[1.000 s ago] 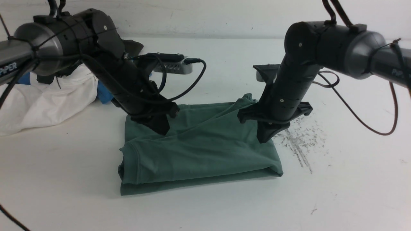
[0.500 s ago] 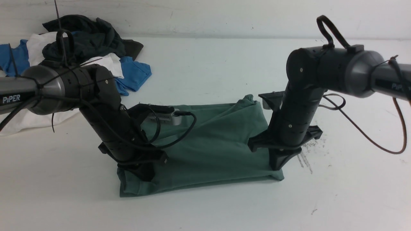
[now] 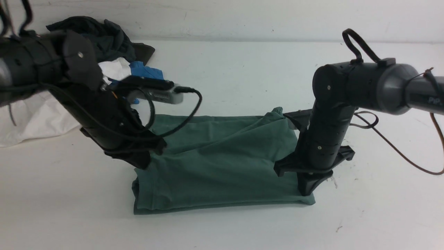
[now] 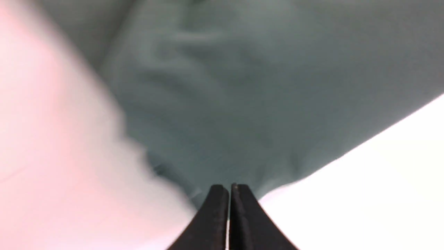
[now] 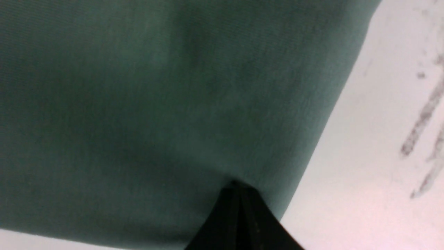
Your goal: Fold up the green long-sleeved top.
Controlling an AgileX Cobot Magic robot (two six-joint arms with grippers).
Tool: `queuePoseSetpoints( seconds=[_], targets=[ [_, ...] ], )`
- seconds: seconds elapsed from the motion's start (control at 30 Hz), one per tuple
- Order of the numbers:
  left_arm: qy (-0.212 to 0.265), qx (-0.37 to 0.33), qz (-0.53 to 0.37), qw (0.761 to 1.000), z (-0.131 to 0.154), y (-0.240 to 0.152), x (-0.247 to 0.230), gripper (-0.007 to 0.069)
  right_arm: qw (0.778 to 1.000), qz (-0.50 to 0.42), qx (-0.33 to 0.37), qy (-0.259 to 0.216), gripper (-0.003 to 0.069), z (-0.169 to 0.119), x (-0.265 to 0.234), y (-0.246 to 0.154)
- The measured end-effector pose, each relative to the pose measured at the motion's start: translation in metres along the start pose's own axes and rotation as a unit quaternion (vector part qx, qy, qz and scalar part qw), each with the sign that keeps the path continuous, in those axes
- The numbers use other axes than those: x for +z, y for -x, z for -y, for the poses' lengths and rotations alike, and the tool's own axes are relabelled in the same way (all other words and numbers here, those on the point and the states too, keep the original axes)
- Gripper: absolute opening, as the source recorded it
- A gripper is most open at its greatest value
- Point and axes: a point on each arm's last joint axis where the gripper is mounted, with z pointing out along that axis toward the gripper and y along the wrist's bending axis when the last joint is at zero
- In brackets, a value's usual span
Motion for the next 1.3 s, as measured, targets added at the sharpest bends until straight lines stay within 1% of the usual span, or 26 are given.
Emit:
queuePoseSetpoints(
  seconds=[0.07,0.17,0.33,0.43,0.47,0.5,0.63,0.7,0.87,0.9,1.0,1.03,1.07,1.13,1.17,1.2,1.23,1.27,1.3],
  targets=[
    [0.015,-0.005,0.008,1.000,-0.003,-0.004,-0.014,-0.0004,1.000,-0.001,-0.002,-0.004,-0.0017,0.001,-0.004,-0.008],
    [0.045,-0.027,0.045,0.998,-0.007,-0.025,-0.064,-0.0004,1.000,-0.002,-0.004,-0.007,-0.0017,0.001,-0.020,-0.034],
    [0.062,-0.024,0.107,0.992,0.004,-0.055,-0.110,-0.0004,1.000,0.030,-0.006,-0.003,-0.0017,-0.001,-0.053,-0.067],
    [0.064,-0.020,0.129,0.989,0.011,-0.073,-0.125,-0.0004,0.998,0.062,-0.007,0.002,-0.0017,-0.003,-0.074,-0.083],
    [0.066,-0.018,0.143,0.987,0.017,-0.089,-0.133,-0.0004,0.995,0.097,-0.004,0.006,-0.0017,-0.004,-0.091,-0.094],
    [0.066,-0.018,0.144,0.987,0.017,-0.091,-0.134,-0.0004,0.994,0.108,-0.004,0.006,-0.0017,-0.004,-0.095,-0.097],
    [0.068,-0.027,0.183,0.980,0.028,-0.134,-0.145,-0.0004,0.969,0.246,-0.010,0.013,-0.0017,-0.007,-0.150,-0.130],
    [0.069,-0.035,0.208,0.975,0.033,-0.153,-0.147,-0.0004,0.952,0.307,-0.015,0.012,-0.0017,-0.008,-0.174,-0.146],
    [0.070,-0.048,0.266,0.960,0.041,-0.197,-0.146,-0.0004,0.888,0.460,-0.028,0.013,-0.0017,-0.009,-0.230,-0.200],
    [0.070,-0.049,0.270,0.959,0.041,-0.200,-0.145,-0.0004,0.881,0.472,-0.029,0.014,-0.0017,-0.009,-0.233,-0.205],
    [0.071,-0.054,0.304,0.949,0.043,-0.222,-0.138,-0.0004,0.820,0.571,-0.032,0.019,-0.0017,-0.008,-0.251,-0.248],
    [0.071,-0.055,0.307,0.948,0.043,-0.224,-0.137,-0.0004,0.818,0.574,-0.032,0.019,-0.0017,-0.008,-0.249,-0.249],
    [0.070,-0.059,0.317,0.944,0.044,-0.231,-0.133,-0.0004,0.793,0.608,-0.032,0.020,-0.0017,-0.007,-0.249,-0.266],
    [0.069,-0.063,0.325,0.941,0.043,-0.236,-0.129,-0.0004,0.752,0.658,-0.033,0.023,-0.0017,-0.005,-0.247,-0.291],
    [0.069,-0.064,0.327,0.940,0.043,-0.236,-0.128,-0.0004,0.751,0.659,-0.032,0.023,-0.0017,-0.004,-0.244,-0.292],
    [0.068,-0.070,0.329,0.939,0.043,-0.239,-0.124,-0.0004,0.727,0.685,-0.032,0.025,-0.0017,-0.003,-0.239,-0.306],
    [0.066,-0.075,0.328,0.939,0.042,-0.240,-0.121,-0.0004,0.697,0.716,-0.032,0.027,-0.0017,-0.001,-0.233,-0.321],
    [0.065,-0.079,0.328,0.939,0.042,-0.239,-0.119,-0.0004,0.679,0.733,-0.032,0.028,-0.0017,0.000,-0.226,-0.331],
    [0.065,-0.080,0.328,0.939,0.041,-0.239,-0.118,-0.0004,0.668,0.743,-0.032,0.028,-0.0017,0.002,-0.217,-0.336]
  ],
)
